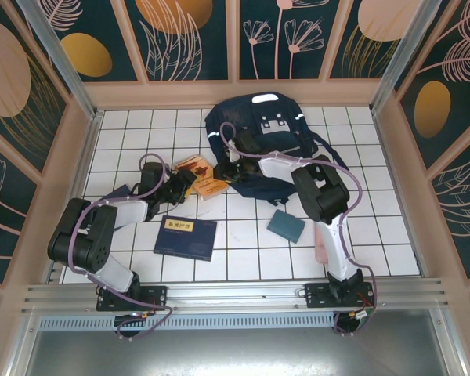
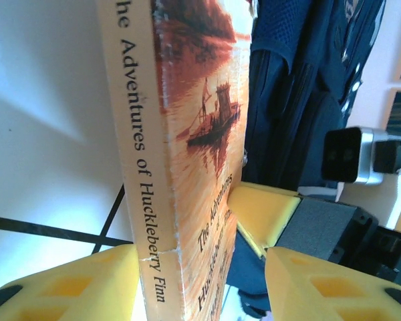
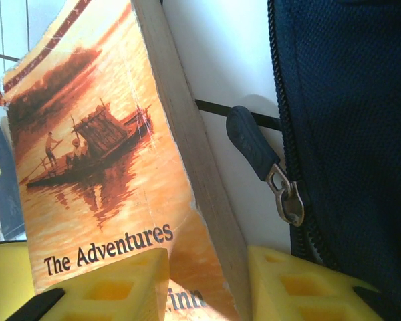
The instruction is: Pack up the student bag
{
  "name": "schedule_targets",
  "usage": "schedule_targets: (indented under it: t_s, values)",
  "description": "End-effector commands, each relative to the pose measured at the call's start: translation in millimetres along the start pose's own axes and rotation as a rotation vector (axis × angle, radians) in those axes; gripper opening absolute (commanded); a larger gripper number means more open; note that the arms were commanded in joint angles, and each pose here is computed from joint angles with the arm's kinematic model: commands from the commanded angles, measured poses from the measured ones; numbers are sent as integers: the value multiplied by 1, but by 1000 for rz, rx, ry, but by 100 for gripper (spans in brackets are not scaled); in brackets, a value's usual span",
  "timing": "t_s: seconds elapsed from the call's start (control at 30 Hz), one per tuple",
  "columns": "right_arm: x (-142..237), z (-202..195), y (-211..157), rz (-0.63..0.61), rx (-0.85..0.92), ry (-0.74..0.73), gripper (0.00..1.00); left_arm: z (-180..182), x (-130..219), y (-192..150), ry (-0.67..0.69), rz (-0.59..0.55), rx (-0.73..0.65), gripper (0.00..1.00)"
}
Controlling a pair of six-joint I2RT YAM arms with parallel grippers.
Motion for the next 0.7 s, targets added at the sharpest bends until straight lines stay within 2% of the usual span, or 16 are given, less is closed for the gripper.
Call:
schedule_targets:
  t_s: [0.0,0.37,0.53,0.67]
  values:
    - [-4,25,-39,164,-42,122,36,-43,1,-3,-204,33,21,52]
    - [-1,24,-38,153,-67,124,35,-42,-5,-5,-244,65,125,46]
    - [2,20,-34,123,-60,86,35,-27,-10,-1,-98,45,50,46]
    - [6,19,-32,109,-53,68,36,-13,-7,0,32,32,-34,53]
Point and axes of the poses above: each hand's point on the last joint's axis, 136 mm out from that joint toward the fingers, its own x axis back along the fingers, its own z axis along the line the jaws close on, y = z × x, the point moved 4 cm from there along x, back along the fingers, and after that the axes turned 9 degrees about -x, right-handed, at the moved point
